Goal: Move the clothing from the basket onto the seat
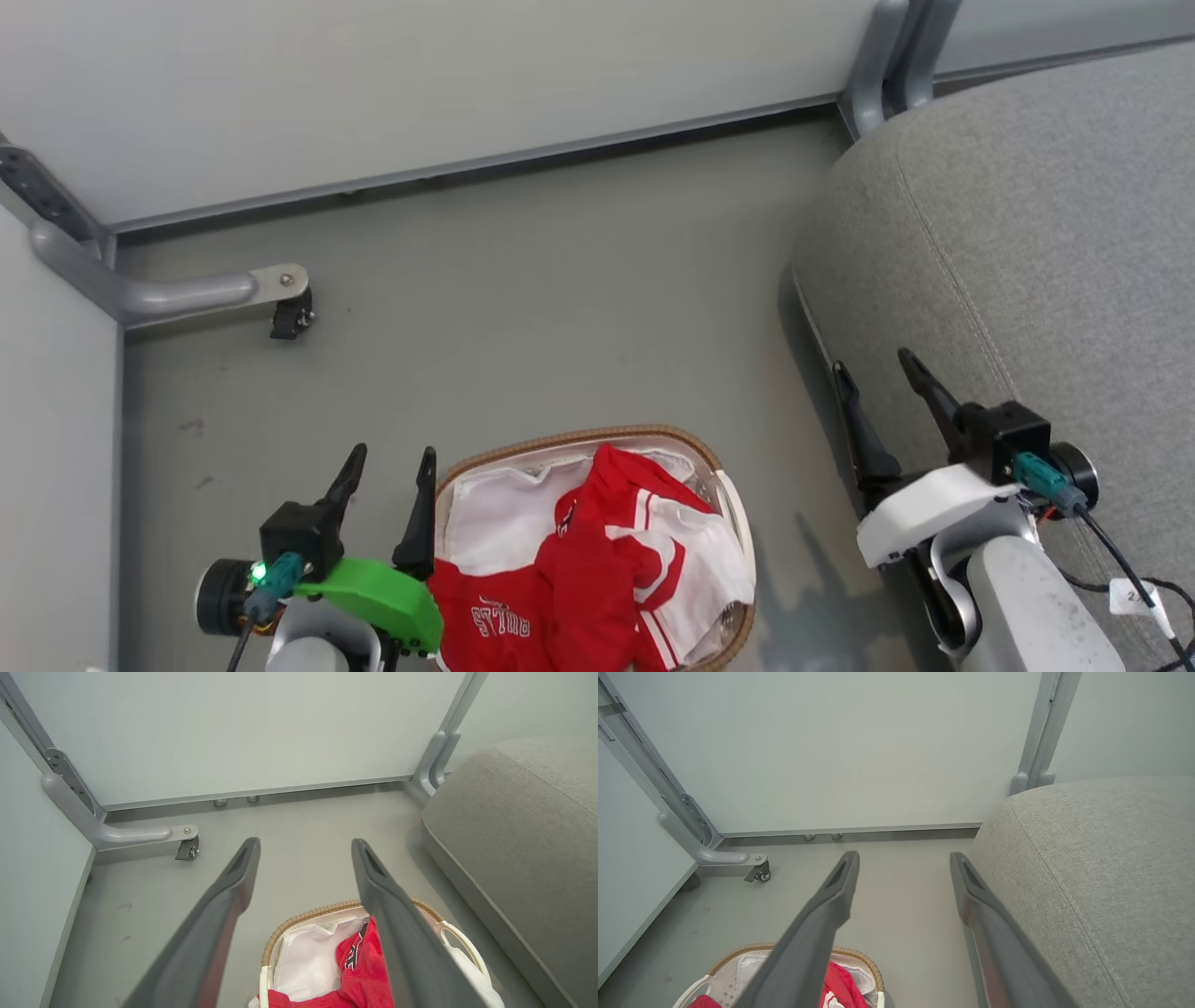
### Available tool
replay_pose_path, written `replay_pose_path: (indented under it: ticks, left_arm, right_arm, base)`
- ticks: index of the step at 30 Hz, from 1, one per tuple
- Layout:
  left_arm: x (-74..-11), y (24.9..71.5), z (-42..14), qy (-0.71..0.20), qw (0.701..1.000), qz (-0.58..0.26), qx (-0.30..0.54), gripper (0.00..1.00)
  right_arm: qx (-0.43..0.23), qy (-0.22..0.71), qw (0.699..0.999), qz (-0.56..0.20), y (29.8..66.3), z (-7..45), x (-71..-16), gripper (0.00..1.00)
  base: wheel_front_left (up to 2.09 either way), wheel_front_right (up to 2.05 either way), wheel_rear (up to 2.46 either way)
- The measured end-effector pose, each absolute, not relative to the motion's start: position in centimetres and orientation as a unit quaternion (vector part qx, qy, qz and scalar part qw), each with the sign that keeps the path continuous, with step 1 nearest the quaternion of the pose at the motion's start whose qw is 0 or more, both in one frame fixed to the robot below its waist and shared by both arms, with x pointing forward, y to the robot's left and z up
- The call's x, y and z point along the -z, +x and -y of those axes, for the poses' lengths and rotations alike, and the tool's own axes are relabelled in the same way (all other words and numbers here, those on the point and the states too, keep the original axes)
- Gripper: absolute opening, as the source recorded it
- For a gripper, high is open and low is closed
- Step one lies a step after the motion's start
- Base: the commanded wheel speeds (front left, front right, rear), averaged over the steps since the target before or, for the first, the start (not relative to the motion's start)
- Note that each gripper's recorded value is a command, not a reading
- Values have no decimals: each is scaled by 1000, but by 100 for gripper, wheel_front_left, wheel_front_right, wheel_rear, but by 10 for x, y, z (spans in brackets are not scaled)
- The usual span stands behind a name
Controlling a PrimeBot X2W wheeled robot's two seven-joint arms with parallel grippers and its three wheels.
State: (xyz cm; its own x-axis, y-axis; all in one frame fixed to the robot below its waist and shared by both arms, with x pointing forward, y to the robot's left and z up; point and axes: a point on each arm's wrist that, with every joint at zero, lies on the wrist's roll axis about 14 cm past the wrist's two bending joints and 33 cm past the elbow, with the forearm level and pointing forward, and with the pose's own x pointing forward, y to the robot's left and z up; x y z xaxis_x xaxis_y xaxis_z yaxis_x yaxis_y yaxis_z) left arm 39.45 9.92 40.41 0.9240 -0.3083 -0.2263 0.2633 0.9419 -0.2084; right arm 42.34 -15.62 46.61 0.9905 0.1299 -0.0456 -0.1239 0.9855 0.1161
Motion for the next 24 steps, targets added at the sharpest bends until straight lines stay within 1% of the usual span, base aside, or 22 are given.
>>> replay_pose_path:
  ticks: [8, 15, 20, 24]
  left_arm:
    - [-358, 409, -57, -66, 953, -189, 226, 100]
    - [-317, 416, -23, -89, 926, -241, 276, 100]
    - [-286, 407, 1, -97, 899, -284, 319, 100]
    - [-265, 395, 22, -99, 875, -315, 355, 100]
  right_arm:
    - [-58, 40, 997, -24, 443, 165, -459, 100]
    - [-46, 43, 997, -44, 453, 176, -439, 100]
    - [-33, 47, 997, -59, 458, 186, -425, 100]
    - [-24, 49, 995, -79, 455, 192, -411, 100]
  base:
    - [0, 0, 0]
    - [0, 0, 0]
    - [0, 0, 0]
    - [0, 0, 0]
